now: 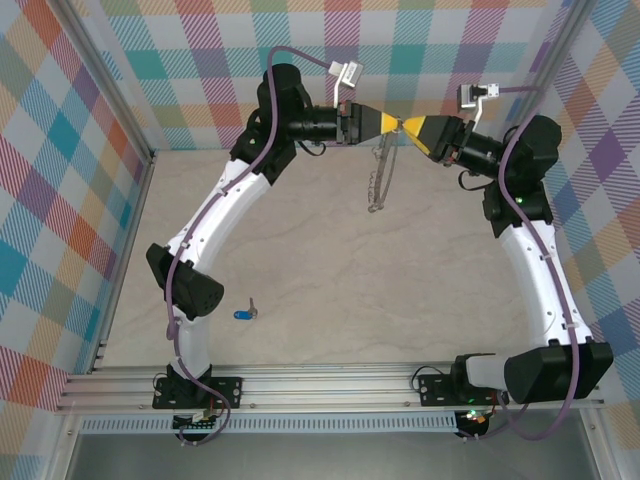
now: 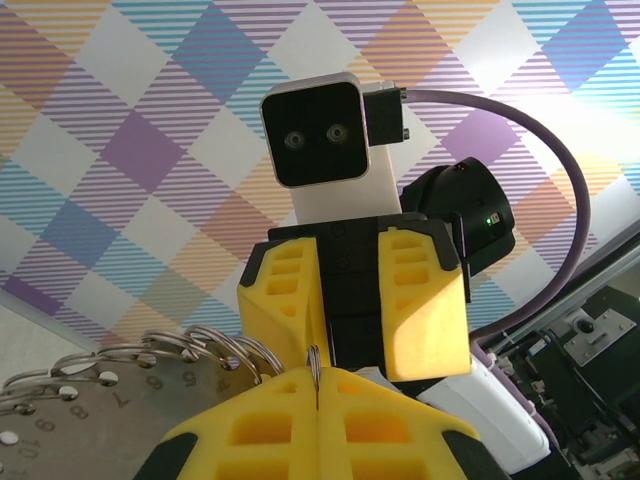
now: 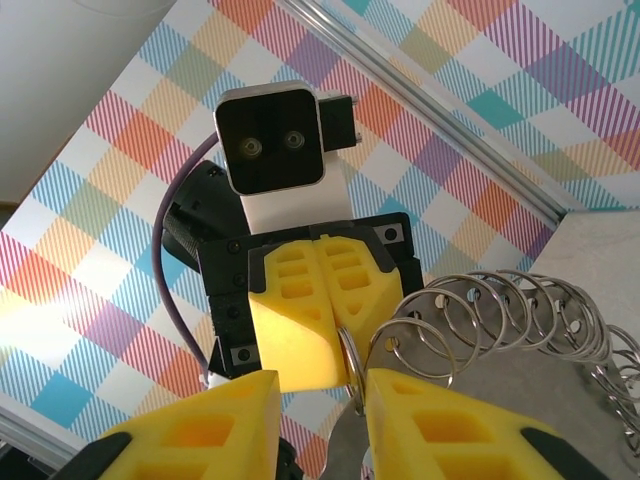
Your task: Put the keys on the keyring
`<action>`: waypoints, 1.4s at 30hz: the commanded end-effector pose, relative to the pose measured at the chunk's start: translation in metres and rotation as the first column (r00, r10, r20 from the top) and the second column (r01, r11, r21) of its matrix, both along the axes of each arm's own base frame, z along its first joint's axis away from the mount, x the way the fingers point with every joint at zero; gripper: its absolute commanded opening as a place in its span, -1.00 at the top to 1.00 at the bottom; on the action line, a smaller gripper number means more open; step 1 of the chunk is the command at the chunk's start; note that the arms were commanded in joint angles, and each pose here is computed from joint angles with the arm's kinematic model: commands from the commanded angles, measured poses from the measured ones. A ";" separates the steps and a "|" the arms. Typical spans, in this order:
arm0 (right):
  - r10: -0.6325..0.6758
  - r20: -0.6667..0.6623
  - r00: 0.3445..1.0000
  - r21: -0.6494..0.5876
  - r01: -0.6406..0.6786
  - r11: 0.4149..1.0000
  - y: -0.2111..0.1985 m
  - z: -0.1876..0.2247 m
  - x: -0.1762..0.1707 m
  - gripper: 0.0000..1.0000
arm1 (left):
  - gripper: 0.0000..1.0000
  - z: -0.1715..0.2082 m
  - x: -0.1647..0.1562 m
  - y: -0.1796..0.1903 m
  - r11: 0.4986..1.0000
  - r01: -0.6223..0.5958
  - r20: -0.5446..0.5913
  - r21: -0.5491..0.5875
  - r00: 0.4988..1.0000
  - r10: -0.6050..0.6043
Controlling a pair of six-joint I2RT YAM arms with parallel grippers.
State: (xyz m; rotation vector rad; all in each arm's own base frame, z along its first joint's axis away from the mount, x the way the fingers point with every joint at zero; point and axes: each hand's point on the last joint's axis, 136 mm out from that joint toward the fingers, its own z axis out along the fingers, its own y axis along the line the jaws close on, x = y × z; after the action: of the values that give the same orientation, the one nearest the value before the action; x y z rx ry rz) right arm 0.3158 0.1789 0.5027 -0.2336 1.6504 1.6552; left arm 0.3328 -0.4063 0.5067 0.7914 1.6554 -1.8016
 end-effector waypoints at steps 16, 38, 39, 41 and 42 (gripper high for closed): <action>0.022 0.052 0.998 -0.005 -0.021 1.000 0.012 0.008 0.000 0.52 | 1.00 0.014 -0.010 0.004 0.999 0.034 0.053 -0.022 0.998 -0.033; -0.089 0.296 0.951 -0.002 0.093 0.996 0.001 0.056 -0.019 1.00 | 0.08 0.049 0.021 0.042 0.946 -0.293 0.014 -0.139 0.955 0.298; -0.094 0.306 0.947 0.006 0.097 0.995 0.000 0.060 -0.019 1.00 | 0.09 0.053 0.019 0.042 0.945 -0.285 0.002 -0.161 0.957 0.290; -0.105 0.322 0.941 0.022 0.104 0.994 -0.001 0.067 -0.020 1.00 | 0.14 0.060 0.016 0.043 0.941 -0.273 -0.020 -0.200 0.961 0.275; -0.113 0.327 0.938 0.033 0.108 0.994 -0.002 0.070 -0.019 1.00 | 0.18 0.063 0.015 0.042 0.939 -0.267 -0.029 -0.218 0.963 0.267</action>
State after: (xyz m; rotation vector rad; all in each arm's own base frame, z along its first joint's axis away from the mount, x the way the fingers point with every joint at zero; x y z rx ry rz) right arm 0.3177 0.1809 0.5334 -0.3107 1.5227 1.5042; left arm 0.3622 -0.3772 0.5286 0.4702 1.6053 -1.6854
